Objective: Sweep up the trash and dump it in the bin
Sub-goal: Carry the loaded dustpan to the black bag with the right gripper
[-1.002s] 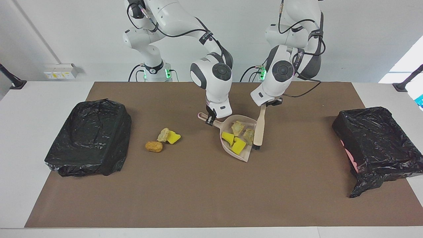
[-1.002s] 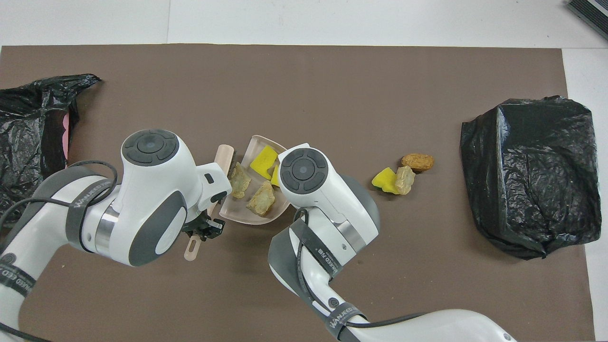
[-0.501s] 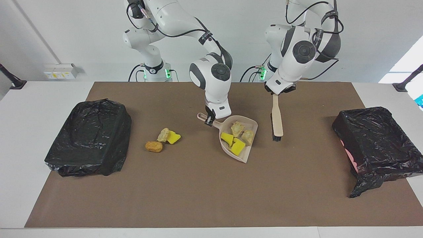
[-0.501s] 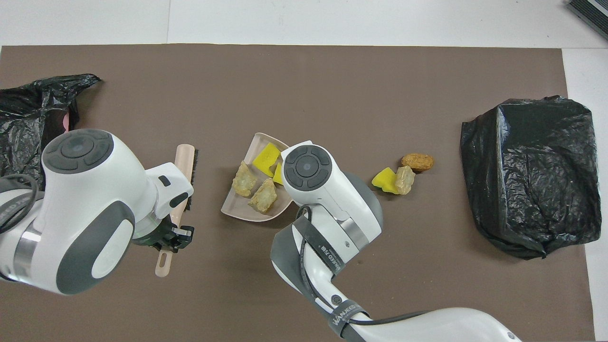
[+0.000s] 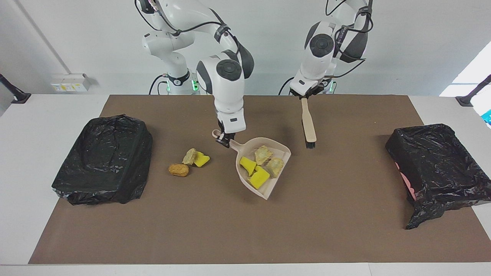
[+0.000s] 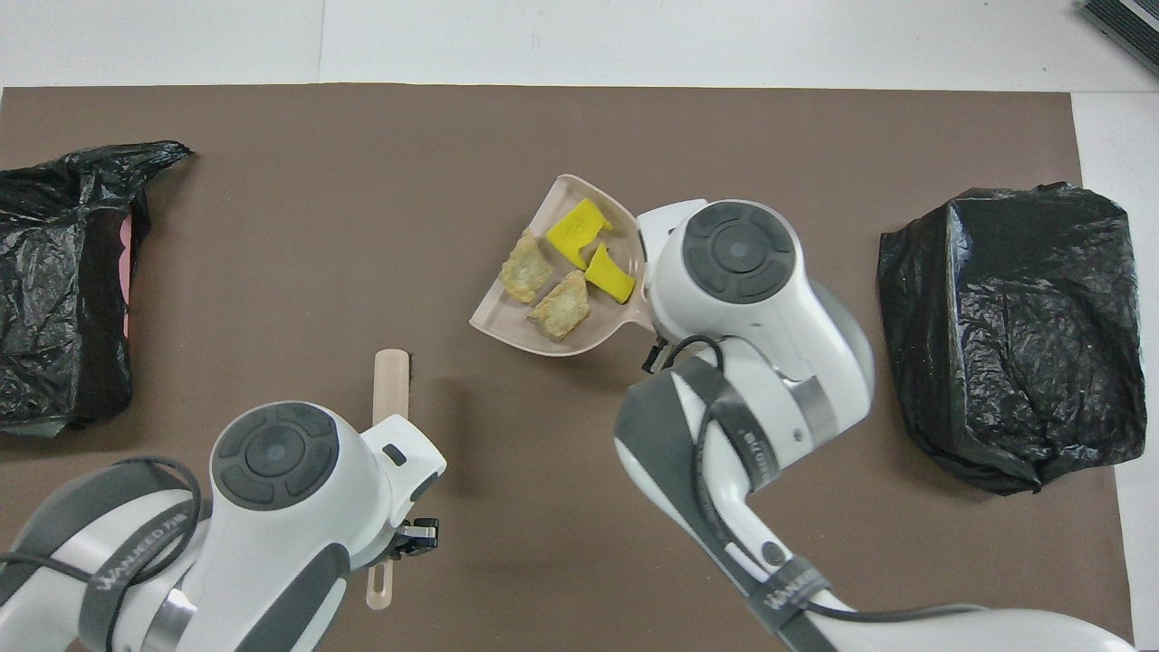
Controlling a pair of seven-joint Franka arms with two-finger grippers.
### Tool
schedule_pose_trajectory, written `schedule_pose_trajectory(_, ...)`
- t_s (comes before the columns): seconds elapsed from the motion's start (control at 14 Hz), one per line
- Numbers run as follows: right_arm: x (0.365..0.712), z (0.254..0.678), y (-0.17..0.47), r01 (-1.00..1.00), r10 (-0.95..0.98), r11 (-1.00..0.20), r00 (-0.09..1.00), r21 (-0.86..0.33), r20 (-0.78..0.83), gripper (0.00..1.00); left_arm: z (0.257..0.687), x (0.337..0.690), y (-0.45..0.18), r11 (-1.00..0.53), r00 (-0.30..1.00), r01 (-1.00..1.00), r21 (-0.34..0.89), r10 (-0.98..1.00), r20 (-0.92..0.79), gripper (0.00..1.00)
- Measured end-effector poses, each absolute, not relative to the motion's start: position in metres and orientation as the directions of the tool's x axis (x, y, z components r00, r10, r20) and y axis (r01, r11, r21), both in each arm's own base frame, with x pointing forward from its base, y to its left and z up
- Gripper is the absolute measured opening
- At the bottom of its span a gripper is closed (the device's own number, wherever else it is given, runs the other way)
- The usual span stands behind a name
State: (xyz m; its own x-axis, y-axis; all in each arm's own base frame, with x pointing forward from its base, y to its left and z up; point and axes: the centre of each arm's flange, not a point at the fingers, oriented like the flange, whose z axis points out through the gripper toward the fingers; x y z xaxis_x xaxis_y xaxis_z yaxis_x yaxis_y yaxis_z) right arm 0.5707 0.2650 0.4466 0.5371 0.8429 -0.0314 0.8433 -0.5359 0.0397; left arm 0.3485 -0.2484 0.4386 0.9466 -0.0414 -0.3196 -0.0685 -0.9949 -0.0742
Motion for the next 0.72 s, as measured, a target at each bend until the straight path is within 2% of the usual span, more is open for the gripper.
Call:
schedule_pose_trajectory(0.21, 0.587, 0.489, 0.168, 0.835, 0.834, -0.548, 0.550, 0.040, -0.039, 0.32, 0.417, 0.302, -0.297, -0.995, 0.954, -0.083, -0.053, -0.064, -0.292, 0.26)
schedule_pose_trajectory(0.43, 0.585, 0.524, 0.073, 0.848, 0.846, -0.529, 0.529, 0.023, -0.063, 0.32, 0.390, 0.253, -0.338, -0.996, 0.953, -0.084, 0.005, -0.082, -0.290, 0.26)
schedule_pose_trajectory(0.72, 0.567, 0.544, -0.105, 0.908, 0.905, -0.420, 0.418, -0.002, -0.077, 0.32, 0.356, 0.211, -0.366, -1.000, 0.961, -0.030, 0.007, -0.031, -0.273, 0.26)
